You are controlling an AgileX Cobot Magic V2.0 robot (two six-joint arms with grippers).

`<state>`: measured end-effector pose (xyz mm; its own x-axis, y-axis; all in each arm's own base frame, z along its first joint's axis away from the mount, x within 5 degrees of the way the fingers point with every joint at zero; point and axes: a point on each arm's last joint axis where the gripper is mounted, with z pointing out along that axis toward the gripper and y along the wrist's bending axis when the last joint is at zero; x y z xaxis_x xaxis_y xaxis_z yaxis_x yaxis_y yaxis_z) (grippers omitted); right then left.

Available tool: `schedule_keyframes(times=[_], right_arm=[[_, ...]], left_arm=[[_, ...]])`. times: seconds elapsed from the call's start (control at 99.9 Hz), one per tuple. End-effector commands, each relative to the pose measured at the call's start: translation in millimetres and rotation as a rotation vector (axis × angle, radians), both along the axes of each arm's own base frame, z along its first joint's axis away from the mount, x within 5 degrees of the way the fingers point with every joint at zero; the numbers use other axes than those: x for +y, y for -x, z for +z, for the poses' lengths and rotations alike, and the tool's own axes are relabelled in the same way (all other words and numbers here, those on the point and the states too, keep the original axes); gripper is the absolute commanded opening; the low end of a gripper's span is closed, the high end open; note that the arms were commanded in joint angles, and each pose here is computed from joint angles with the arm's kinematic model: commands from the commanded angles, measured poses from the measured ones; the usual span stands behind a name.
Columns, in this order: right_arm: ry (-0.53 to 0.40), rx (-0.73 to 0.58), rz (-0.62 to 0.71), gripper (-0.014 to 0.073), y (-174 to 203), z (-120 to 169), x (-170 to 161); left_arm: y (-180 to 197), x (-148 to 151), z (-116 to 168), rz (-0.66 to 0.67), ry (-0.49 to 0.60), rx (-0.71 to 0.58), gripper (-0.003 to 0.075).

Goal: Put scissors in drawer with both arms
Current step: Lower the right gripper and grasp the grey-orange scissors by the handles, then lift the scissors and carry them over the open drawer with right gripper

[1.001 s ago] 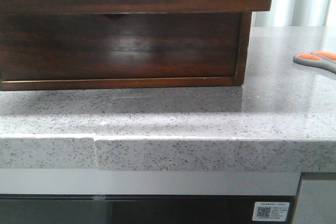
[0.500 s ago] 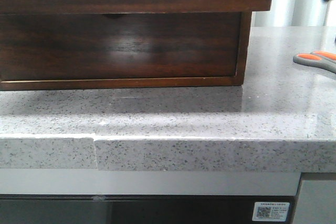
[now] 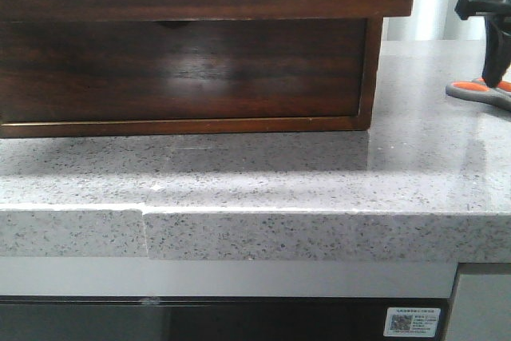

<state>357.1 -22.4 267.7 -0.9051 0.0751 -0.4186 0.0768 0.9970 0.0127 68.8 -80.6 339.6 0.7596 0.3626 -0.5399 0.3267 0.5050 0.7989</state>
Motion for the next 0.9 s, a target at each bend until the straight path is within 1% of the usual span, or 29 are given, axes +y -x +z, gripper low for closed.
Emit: schedule_keyframes(times=[0.0,0.15,0.68,0.751,0.821,0.871,0.891], right_arm=[[0.02,-0.033,0.003,0.037,-3.0,19.1,-4.9],[0.011,0.019,0.003,0.037,-8.2,14.0,-4.9],[0.005,0.085,-0.017,0.036,-9.0,2.4,-12.2],[0.005,0.087,-0.017,0.0303,-8.8,2.4,-12.2],[0.005,0.087,-0.017,0.0189,-8.8,2.4,-12.2],[0.005,0.087,-0.017,0.0083,-8.8,2.4,-12.2],[0.005,0.087,-0.017,0.0057,-8.8,2.4,-12.2]], left_arm=[[3.0,0.1,12.5,-0.034,0.066,-0.005,0.0296],[2.3,0.4,12.2,-0.026,0.064,-0.001,0.0296],[2.3,0.4,12.2,-0.026,0.064,-0.001,0.0296],[2.3,0.4,12.2,-0.026,0.064,-0.001,0.0296],[2.3,0.4,12.2,-0.026,0.064,-0.001,0.0296],[2.3,0.4,12.2,-0.026,0.064,-0.001,0.0296],[2.3,0.4,12.2,-0.026,0.064,-0.001,0.0296]])
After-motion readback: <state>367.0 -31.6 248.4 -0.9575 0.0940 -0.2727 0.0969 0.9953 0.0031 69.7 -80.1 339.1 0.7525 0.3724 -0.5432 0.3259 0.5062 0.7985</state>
